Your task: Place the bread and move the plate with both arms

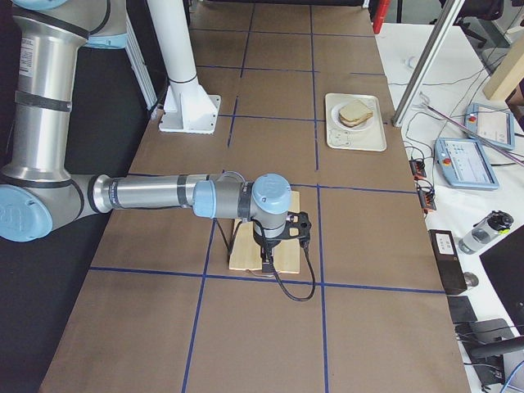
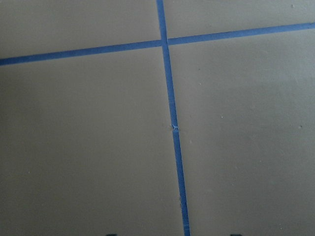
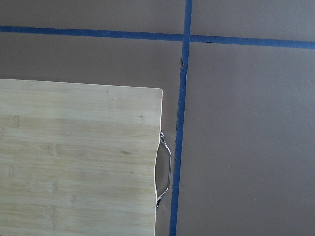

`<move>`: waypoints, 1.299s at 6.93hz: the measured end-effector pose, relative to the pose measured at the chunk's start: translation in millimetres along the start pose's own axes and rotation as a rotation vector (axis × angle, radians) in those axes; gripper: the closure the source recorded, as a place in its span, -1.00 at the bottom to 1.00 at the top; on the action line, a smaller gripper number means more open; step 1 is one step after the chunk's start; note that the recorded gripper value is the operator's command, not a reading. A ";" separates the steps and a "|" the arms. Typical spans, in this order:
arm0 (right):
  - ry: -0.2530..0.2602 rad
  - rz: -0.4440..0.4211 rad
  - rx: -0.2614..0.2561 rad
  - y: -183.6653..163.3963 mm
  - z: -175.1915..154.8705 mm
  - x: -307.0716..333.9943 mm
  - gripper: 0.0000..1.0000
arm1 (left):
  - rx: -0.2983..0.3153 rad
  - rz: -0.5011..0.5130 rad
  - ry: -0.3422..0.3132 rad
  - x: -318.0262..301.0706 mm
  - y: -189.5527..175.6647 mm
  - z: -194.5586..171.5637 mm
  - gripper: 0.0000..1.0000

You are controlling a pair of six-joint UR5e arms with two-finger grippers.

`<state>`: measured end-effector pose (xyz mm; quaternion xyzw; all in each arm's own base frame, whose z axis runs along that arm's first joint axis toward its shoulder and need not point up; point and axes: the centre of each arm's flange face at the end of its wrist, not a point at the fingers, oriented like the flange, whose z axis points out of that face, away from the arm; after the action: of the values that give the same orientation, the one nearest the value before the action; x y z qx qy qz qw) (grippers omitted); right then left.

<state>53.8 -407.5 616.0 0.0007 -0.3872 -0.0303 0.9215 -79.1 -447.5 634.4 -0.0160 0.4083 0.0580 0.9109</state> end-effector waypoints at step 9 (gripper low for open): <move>-0.018 -0.037 -0.004 12.0 0.6 -2.5 -1.00 | 0.067 0.036 -0.008 0.5 -0.5 0.5 -1.00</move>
<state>52.2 -395.4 614.9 0.0058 -0.3951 -0.0482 0.9173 -78.3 -447.9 634.3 0.0223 0.4068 0.0608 0.9112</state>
